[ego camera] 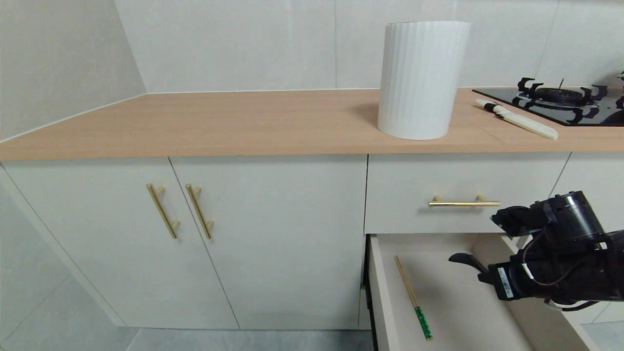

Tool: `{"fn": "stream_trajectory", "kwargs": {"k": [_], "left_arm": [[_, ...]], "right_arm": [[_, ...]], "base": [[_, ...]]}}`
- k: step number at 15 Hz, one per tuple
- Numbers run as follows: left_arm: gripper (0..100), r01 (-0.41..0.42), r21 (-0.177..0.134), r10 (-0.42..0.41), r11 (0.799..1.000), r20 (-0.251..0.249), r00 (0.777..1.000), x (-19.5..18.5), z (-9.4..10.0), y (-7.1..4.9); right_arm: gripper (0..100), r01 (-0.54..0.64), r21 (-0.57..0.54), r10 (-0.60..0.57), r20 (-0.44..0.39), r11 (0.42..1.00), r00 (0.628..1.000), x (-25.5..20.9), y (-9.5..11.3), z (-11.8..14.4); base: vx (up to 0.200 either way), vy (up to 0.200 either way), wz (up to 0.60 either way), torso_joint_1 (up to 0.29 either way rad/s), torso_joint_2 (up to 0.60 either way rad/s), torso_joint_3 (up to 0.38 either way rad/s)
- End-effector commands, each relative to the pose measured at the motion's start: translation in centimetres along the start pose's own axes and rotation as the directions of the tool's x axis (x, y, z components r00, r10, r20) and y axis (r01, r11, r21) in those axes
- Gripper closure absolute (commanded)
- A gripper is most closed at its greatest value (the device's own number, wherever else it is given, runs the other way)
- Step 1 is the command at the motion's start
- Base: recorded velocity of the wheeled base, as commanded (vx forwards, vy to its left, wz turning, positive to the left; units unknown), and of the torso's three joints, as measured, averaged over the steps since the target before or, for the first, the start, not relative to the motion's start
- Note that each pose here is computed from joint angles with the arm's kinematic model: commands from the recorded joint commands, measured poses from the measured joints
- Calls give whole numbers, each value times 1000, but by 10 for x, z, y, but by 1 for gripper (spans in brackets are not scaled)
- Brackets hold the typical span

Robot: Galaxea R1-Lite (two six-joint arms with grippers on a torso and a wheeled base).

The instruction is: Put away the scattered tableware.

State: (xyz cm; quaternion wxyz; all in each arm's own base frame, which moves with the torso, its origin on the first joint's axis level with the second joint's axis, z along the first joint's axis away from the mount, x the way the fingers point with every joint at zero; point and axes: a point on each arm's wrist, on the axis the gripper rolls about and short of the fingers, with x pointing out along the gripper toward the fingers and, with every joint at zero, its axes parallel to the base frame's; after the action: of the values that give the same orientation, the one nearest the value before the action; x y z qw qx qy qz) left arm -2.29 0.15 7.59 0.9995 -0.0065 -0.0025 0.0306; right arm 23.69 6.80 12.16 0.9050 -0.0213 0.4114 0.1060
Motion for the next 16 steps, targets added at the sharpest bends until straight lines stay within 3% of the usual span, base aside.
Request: {"fn": "stream_trajectory", "kwargs": {"k": [1, 4, 9, 16], "left_arm": [[0, 0, -1, 0, 1000, 0, 1000, 0, 0, 0], [0, 0, 0, 0, 1000, 0, 1000, 0, 0, 0], [0, 0, 0, 0, 1000, 0, 1000, 0, 0, 0], [0, 0, -1, 0, 1000, 0, 1000, 0, 0, 0]], "right_arm": [[100, 1, 0, -1, -11, 1000, 1000, 3, 0, -1], [100, 3, 1, -3, -26, 1000, 1000, 15, 0, -1], [100, 136, 45, -129, -120, 990, 984, 117, -7, -29], [100, 182, 65, -175, -99, 981, 980, 164, -14, -51]], "base": [[0, 0, 0, -12, 80, 46], [0, 0, 0, 0, 0, 0], [0, 0, 0, 0, 0, 0], [0, 0, 0, 0, 0, 0]]}}
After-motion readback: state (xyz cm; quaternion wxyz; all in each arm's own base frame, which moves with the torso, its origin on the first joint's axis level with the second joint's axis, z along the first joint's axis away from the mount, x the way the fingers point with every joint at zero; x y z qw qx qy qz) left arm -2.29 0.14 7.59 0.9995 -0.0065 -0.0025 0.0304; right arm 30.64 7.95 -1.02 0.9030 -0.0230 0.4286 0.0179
